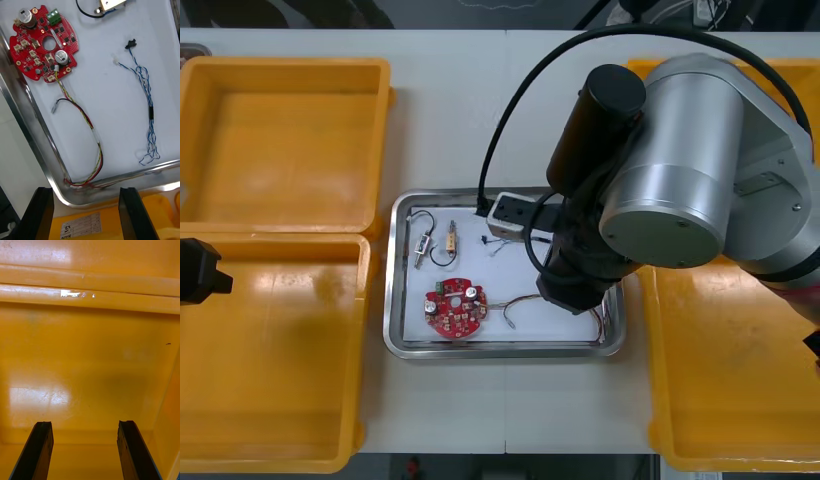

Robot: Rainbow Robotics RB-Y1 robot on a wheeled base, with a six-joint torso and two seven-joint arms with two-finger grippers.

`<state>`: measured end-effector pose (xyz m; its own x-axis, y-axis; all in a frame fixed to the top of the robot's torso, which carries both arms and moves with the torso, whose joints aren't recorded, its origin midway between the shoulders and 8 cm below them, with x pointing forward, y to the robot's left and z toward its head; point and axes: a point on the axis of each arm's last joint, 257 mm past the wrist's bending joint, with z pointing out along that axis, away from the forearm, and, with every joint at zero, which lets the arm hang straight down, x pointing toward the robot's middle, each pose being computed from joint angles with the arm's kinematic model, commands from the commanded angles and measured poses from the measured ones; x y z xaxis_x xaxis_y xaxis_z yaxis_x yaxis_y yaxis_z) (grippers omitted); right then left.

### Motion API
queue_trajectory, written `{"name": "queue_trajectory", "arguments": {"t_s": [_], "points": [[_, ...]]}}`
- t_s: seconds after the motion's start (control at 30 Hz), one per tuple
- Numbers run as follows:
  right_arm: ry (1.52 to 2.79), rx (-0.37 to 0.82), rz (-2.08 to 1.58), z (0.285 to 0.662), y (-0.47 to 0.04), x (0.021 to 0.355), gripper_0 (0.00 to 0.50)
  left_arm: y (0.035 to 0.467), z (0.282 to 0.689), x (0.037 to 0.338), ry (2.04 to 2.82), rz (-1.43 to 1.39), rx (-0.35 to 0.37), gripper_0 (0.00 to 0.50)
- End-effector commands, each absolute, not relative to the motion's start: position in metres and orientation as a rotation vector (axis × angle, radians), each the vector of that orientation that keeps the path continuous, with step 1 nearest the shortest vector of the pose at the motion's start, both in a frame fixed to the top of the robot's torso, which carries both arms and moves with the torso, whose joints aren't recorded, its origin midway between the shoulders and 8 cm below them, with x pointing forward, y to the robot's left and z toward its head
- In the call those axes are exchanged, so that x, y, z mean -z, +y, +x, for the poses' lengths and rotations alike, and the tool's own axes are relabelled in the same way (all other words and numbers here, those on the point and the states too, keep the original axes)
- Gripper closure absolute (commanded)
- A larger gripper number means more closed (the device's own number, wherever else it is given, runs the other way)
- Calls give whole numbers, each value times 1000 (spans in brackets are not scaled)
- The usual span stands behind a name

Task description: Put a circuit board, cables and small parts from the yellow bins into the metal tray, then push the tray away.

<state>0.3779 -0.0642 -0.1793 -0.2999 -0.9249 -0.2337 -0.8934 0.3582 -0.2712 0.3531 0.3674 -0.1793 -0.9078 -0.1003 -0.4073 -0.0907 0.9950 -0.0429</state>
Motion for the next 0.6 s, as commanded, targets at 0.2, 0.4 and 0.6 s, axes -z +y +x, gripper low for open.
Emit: {"name": "queue_trajectory", "arguments": {"t_s": [0.2,0.4,0.6], "points": [[2067,203,-1830,373,-29,191,0,381,347,167,2702,-24,-57,0],[2029,220,-1896,355,-17,215,0,381,347,167,2702,-24,-57,0],[1998,232,-1913,341,-9,233,0,381,347,167,2702,-24,-57,0]]}}
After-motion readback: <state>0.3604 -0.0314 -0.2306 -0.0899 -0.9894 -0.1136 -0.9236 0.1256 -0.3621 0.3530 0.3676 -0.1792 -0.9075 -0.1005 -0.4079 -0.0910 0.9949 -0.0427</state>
